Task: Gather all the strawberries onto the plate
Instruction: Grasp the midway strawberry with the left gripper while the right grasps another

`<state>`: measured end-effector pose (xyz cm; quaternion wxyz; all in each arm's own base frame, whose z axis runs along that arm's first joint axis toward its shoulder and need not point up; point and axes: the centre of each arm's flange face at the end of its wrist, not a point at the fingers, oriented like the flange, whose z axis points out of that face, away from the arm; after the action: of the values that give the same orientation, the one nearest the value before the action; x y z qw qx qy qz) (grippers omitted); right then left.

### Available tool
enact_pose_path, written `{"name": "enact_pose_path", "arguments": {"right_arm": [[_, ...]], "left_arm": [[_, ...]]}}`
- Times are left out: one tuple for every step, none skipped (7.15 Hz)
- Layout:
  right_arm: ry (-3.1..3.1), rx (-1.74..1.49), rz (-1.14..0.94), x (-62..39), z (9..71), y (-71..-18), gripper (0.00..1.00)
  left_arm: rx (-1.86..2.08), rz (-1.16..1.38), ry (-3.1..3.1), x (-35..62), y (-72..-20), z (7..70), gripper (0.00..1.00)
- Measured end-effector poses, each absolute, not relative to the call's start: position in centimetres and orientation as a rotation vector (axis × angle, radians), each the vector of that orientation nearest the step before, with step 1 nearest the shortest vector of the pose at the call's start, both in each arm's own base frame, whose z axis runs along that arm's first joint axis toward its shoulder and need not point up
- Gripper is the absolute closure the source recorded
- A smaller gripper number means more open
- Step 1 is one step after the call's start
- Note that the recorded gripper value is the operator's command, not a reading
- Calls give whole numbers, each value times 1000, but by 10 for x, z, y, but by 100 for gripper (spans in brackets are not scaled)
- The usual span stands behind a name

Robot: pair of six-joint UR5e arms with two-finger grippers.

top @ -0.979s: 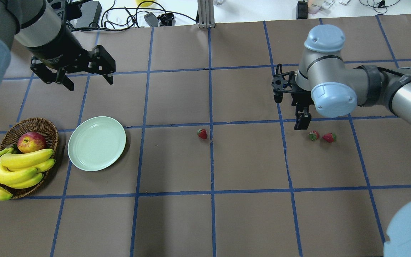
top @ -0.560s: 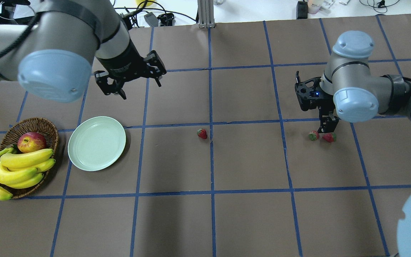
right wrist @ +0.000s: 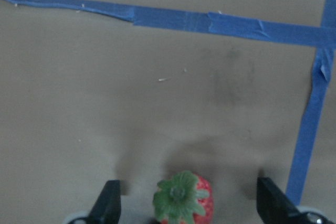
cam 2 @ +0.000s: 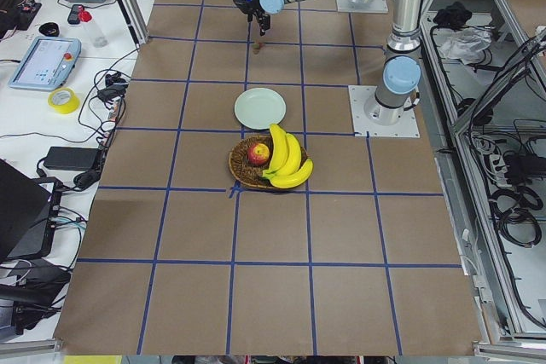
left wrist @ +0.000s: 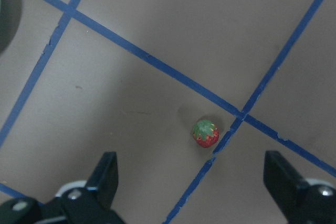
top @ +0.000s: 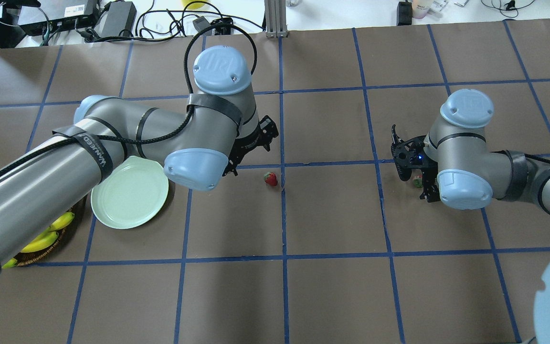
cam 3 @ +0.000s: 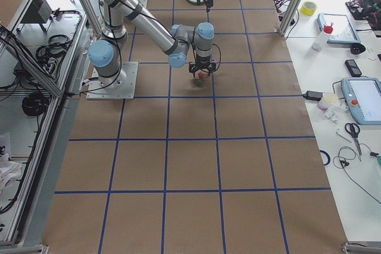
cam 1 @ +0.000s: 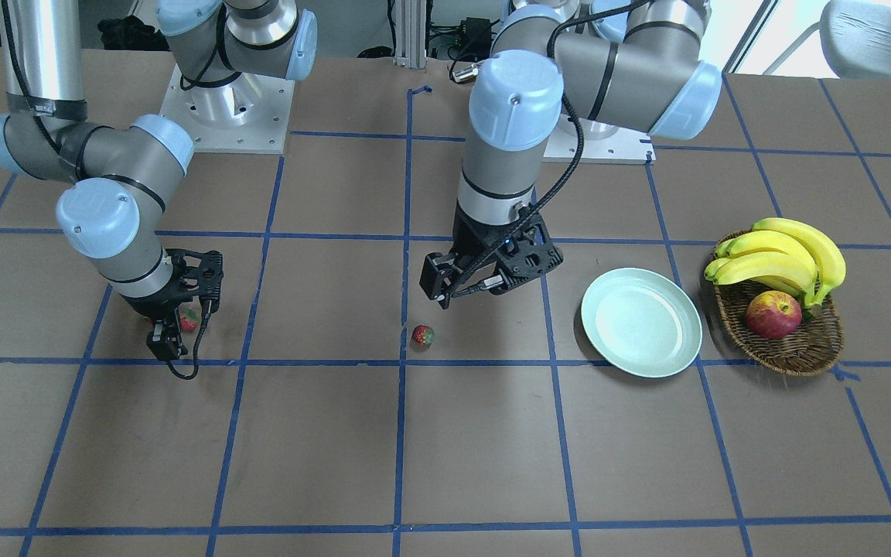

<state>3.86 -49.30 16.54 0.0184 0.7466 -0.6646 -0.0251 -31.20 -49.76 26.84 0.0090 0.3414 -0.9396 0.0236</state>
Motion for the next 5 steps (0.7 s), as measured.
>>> {"name": "enact_pose_path", "arguments": {"right_arm": [[-2054, 2316, -77, 38, 166, -493, 100], [-2046, 2308, -75, 38, 168, -493, 100], [-2042, 2294, -69, 38, 174, -494, 100], [-2038, 2281, -57, 40, 181, -493, 100], [-2042, 2264, -39, 48, 190, -493, 100]], "left_arm": [[1124, 82, -2918, -319, -497, 245, 8], [1162, 87, -2900, -323, -500, 226, 20], [1192, 75, -2887, -329, -502, 208, 44], [1191, 57, -2895, -333, -502, 194, 49], [1176, 34, -2900, -335, -503, 184, 50]]}}
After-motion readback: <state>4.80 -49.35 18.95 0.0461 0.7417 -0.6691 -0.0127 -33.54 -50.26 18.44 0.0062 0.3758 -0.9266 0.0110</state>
